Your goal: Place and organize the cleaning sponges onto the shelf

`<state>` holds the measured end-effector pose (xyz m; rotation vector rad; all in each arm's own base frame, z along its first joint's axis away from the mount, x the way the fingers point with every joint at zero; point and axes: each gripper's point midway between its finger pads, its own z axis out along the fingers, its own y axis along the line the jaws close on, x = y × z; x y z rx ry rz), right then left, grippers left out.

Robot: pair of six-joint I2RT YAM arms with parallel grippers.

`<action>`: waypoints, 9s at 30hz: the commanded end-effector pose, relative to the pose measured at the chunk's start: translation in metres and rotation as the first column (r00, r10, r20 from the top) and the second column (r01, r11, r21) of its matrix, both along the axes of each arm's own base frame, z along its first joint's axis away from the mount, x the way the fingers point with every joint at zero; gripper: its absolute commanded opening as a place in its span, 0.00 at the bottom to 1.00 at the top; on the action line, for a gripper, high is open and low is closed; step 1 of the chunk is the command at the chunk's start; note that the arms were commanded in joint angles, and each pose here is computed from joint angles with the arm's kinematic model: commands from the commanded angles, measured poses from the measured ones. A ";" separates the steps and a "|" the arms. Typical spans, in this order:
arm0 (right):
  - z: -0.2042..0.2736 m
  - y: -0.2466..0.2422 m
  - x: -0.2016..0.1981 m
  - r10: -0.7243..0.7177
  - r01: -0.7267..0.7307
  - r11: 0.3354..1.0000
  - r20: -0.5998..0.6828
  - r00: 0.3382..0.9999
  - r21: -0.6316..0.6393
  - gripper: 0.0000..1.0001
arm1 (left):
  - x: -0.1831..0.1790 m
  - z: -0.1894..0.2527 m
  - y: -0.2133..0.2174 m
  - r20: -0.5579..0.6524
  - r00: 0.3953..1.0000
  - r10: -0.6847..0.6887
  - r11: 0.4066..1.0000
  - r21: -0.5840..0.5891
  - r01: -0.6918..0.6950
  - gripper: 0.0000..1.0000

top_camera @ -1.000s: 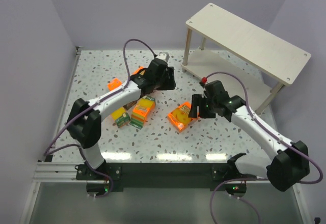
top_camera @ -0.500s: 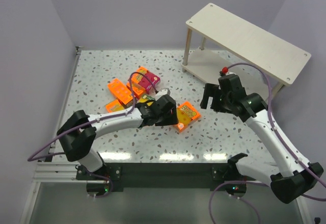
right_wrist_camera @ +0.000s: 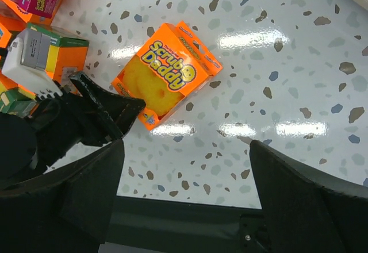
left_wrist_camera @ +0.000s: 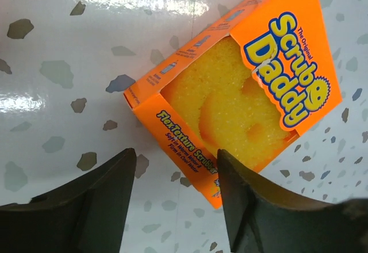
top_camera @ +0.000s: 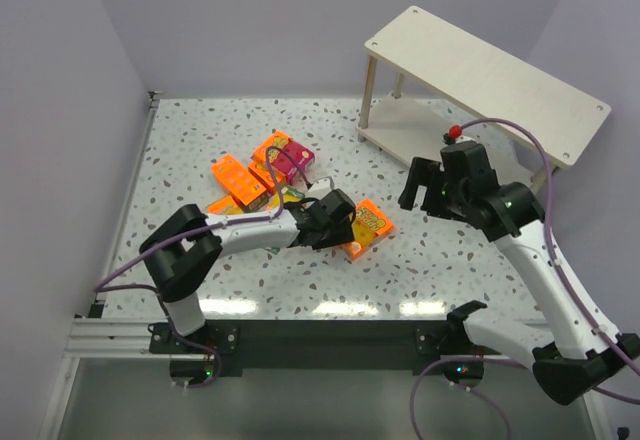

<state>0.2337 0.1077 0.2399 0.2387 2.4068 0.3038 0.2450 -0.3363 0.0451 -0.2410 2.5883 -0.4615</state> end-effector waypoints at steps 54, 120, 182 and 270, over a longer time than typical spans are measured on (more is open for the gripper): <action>0.109 -0.066 -0.045 -0.203 0.211 0.978 0.217 0.955 -0.011 0.89 | 0.295 0.127 -0.105 0.063 0.853 0.519 0.679 -0.637 -0.366 0.09; 0.027 0.023 -0.026 0.160 -0.168 0.976 0.062 0.985 0.141 0.80 | 0.079 0.103 0.179 0.377 0.913 0.155 0.967 0.133 -0.219 0.04; 0.000 0.024 -0.019 0.192 -0.192 0.977 0.019 0.981 0.094 0.86 | -0.018 0.067 0.117 -0.123 0.883 0.453 0.849 -0.241 -0.470 0.55; 0.041 -0.048 -0.059 -0.104 0.102 0.995 0.142 0.984 0.020 0.88 | 0.246 0.457 -0.068 0.407 0.785 0.466 0.416 -0.885 0.212 0.00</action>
